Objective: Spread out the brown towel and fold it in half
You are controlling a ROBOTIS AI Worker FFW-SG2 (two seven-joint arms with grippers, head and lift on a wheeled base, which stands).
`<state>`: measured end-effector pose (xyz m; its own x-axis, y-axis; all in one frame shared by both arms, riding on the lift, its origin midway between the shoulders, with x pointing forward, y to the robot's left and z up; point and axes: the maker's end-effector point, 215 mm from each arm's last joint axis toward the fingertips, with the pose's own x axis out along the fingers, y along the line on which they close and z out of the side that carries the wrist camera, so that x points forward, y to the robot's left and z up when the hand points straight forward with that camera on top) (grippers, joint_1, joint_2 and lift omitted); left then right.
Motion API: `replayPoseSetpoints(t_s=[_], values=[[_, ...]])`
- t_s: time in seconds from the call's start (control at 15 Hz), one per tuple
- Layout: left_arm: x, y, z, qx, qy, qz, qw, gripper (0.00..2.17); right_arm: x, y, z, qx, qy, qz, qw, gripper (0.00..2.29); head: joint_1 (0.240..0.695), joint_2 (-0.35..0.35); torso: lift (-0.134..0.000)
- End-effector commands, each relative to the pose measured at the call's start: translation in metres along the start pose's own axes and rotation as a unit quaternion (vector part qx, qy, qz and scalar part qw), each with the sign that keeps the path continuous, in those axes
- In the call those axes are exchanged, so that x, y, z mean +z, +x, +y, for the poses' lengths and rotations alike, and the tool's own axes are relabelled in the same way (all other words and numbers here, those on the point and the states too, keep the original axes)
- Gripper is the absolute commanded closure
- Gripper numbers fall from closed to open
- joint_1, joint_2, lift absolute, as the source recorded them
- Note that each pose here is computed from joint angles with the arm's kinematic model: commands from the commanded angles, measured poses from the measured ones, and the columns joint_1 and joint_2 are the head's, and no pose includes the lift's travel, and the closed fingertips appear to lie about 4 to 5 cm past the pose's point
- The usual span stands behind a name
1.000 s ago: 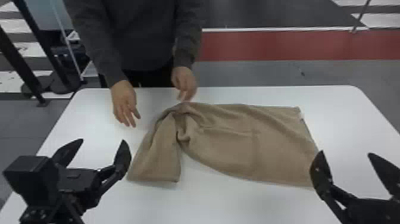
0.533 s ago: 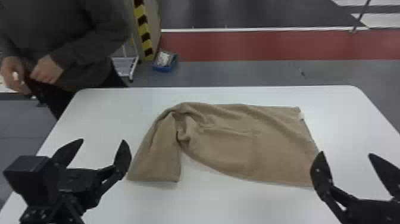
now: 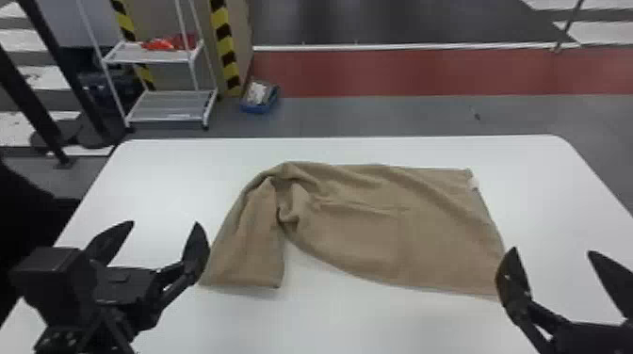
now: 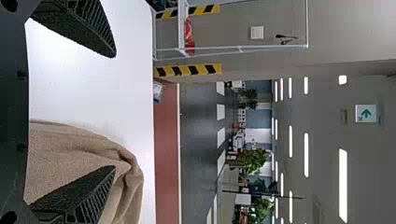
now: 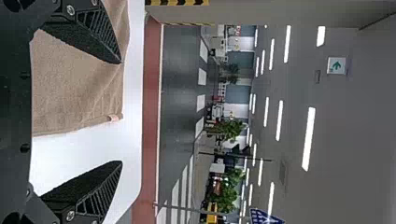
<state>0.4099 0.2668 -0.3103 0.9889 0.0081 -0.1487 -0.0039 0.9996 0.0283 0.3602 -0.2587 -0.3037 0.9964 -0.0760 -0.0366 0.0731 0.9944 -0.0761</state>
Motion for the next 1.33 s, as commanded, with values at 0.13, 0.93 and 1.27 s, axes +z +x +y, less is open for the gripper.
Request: replayPoseSetpoints(t_s=[0.13, 0.93, 1.27], values=[[0.003, 0.001, -0.017, -0.015, -0.005, -0.005, 0.9999, 0.01, -0.004, -0.002, -0.005, -0.005, -0.004, 0.004, 1.0000, 0.11, 0.695, 0.000, -0.128], [-0.003, 0.003, -0.041, -0.043, 0.005, -0.009, 0.9990, 0.01, -0.019, -0.004, 0.017, 0.009, -0.040, 0.021, 0.9990, 0.11, 0.695, -0.061, -0.128], [-0.005, -0.003, -0.048, -0.065, 0.008, -0.008, 0.9978, 0.01, -0.015, -0.004, 0.026, 0.014, -0.039, 0.017, 0.9990, 0.11, 0.695, -0.027, -0.128]])
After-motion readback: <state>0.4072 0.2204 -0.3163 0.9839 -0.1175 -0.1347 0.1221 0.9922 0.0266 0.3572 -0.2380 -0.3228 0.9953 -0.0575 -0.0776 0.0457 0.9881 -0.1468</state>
